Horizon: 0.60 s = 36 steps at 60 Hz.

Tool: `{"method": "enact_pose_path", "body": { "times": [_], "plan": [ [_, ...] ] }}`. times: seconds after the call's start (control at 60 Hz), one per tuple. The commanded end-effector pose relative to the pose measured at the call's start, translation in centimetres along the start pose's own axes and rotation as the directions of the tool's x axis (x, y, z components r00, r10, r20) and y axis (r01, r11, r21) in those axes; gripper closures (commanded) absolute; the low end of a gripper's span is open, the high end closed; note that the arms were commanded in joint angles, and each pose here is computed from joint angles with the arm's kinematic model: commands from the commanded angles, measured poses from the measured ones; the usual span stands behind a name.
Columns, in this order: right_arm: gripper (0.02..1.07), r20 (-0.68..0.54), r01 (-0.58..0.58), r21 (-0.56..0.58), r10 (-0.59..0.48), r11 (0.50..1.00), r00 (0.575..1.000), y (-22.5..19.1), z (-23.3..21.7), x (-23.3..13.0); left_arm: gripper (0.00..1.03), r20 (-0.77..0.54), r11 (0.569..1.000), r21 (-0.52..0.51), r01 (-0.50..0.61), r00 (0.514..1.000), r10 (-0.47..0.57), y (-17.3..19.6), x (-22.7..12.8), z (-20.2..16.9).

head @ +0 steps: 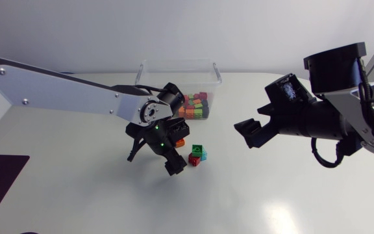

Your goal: Place the duplo bricks in the container

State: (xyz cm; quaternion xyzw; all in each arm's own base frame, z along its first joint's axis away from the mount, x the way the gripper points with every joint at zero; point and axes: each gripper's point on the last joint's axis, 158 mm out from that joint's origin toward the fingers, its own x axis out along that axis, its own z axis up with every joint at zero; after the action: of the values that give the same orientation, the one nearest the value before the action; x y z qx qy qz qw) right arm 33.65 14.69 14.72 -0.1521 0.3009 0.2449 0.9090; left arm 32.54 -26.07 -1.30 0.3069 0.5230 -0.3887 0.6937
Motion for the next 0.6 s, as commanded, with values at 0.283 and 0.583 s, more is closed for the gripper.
{"method": "enact_pose_path", "body": {
  "times": [0.283,0.583],
  "plan": [
    [0.06,-0.033,-0.037,-0.007,0.037,0.999,0.999,1.4,-1.1,-0.1,0.26,-0.061,0.999,-0.021,0.029,0.998,-0.03,-1.1,2.6,0.5],
    [0.06,-0.06,-0.077,-0.012,0.076,0.997,0.995,3.0,-1.5,0.9,0.63,-0.106,0.999,-0.034,0.043,0.993,-0.046,-1.4,3.8,-0.6]
  ]
}}
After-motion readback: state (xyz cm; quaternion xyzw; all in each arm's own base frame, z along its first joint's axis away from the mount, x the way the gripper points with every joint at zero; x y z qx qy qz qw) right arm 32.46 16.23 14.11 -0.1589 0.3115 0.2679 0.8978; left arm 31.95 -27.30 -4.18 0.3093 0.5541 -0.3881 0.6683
